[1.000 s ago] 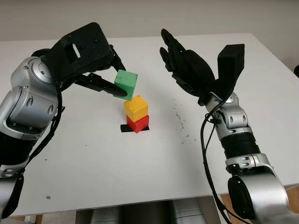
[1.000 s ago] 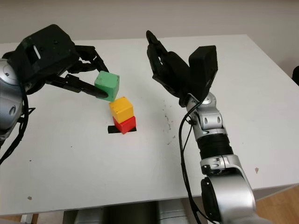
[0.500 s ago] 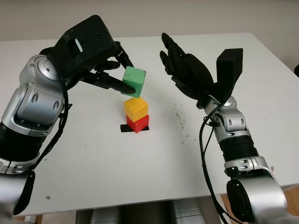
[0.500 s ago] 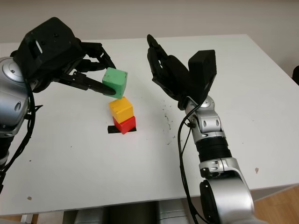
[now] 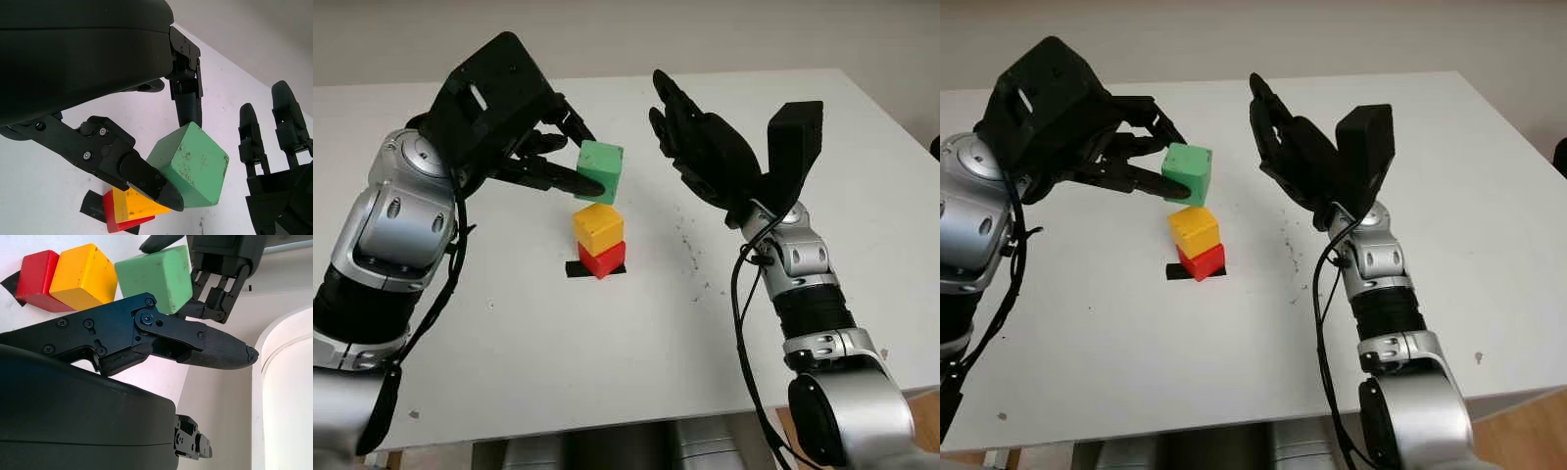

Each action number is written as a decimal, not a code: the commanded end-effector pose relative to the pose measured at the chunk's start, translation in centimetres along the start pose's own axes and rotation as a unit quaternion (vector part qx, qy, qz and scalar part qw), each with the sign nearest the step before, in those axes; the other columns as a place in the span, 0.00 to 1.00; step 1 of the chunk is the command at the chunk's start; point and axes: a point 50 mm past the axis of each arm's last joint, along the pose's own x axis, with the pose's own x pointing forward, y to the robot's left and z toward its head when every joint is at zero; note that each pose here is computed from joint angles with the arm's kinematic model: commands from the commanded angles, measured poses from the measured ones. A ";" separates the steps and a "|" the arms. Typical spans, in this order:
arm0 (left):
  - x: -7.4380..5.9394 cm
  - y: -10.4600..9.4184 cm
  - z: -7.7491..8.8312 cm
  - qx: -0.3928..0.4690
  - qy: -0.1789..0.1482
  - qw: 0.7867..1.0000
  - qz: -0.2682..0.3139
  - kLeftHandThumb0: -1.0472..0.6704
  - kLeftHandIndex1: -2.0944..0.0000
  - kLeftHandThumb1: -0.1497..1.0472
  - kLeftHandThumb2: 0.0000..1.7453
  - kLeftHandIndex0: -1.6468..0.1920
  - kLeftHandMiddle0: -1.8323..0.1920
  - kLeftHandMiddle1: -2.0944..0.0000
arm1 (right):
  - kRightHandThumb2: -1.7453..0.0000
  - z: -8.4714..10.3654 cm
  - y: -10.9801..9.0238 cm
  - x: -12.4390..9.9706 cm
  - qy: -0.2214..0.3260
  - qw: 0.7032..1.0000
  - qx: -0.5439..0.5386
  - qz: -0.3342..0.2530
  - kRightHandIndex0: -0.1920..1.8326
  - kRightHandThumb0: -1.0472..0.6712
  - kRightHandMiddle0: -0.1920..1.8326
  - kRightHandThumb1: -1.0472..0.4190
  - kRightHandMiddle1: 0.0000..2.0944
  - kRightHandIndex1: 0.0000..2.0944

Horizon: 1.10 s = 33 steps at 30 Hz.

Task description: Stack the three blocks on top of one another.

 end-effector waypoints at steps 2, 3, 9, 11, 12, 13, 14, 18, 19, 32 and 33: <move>0.1 -0.3 -0.3 0.001 0.000 1.000 0.000 0.39 0.22 0.89 0.03 0.70 0.75 0.97 | 0.59 0.4 -0.1 -0.2 -0.004 1.000 -0.004 -0.002 0.00 0.11 0.00 0.00 0.00 0.00; 0.1 -0.5 -0.4 0.001 0.005 1.000 -0.002 0.39 0.22 0.89 0.03 0.70 0.75 0.97 | 0.59 0.4 -0.1 -0.2 -0.004 1.000 -0.004 -0.002 0.00 0.11 0.00 0.00 0.00 0.00; 0.2 -0.9 -0.9 0.006 0.009 1.000 -0.013 0.39 0.18 0.90 0.03 0.71 0.76 0.98 | 0.60 0.4 -0.2 -0.3 -0.008 1.000 -0.006 -0.005 0.00 0.12 0.00 0.00 0.00 0.00; 0.2 -1.0 -1.0 0.006 0.009 1.000 -0.013 0.39 0.17 0.89 0.03 0.71 0.76 0.97 | 0.60 0.5 -0.2 -0.3 -0.007 1.000 -0.007 -0.003 0.00 0.12 0.00 0.00 0.00 0.00; 0.2 -1.0 -1.1 0.004 0.009 1.000 -0.014 0.39 0.17 0.89 0.03 0.71 0.76 0.97 | 0.60 0.5 -0.2 -0.3 -0.008 1.000 -0.007 -0.003 0.00 0.12 0.00 0.00 0.00 0.00; 0.2 -1.0 -1.1 0.003 0.010 1.000 -0.016 0.38 0.17 0.90 0.03 0.72 0.76 0.97 | 0.60 0.5 -0.2 -0.3 -0.008 1.000 -0.008 -0.003 0.00 0.12 0.00 0.00 0.00 0.00; 0.3 -1.0 -1.1 0.001 0.011 1.000 -0.018 0.38 0.17 0.90 0.03 0.72 0.76 0.97 | 0.60 0.5 -0.3 -0.4 -0.009 1.000 -0.009 -0.003 0.00 0.12 0.00 0.00 0.00 0.00; 0.3 -1.1 -1.1 0.005 0.011 1.000 -0.020 0.39 0.16 0.90 0.03 0.72 0.76 0.97 | 0.60 0.6 -0.3 -0.4 -0.009 1.000 -0.013 0.000 0.00 0.12 0.00 0.00 0.00 0.00; 0.3 -1.2 -1.1 0.007 0.010 1.000 -0.021 0.39 0.16 0.90 0.03 0.72 0.76 0.97 | 0.60 0.6 -0.3 -0.4 -0.009 1.000 -0.013 0.000 0.00 0.12 0.00 0.00 0.00 0.00; 0.6 -1.6 -1.5 0.009 0.018 0.999 -0.027 0.38 0.17 0.89 0.03 0.70 0.75 0.97 | 0.60 0.8 -0.5 -0.7 -0.005 1.000 -0.026 0.000 0.00 0.13 0.00 0.00 0.00 0.00; 0.7 -1.6 -1.6 0.008 0.019 0.999 -0.028 0.38 0.17 0.89 0.03 0.70 0.75 0.97 | 0.60 0.8 -0.5 -0.7 -0.004 1.000 -0.025 0.000 0.00 0.13 0.00 0.00 0.00 0.00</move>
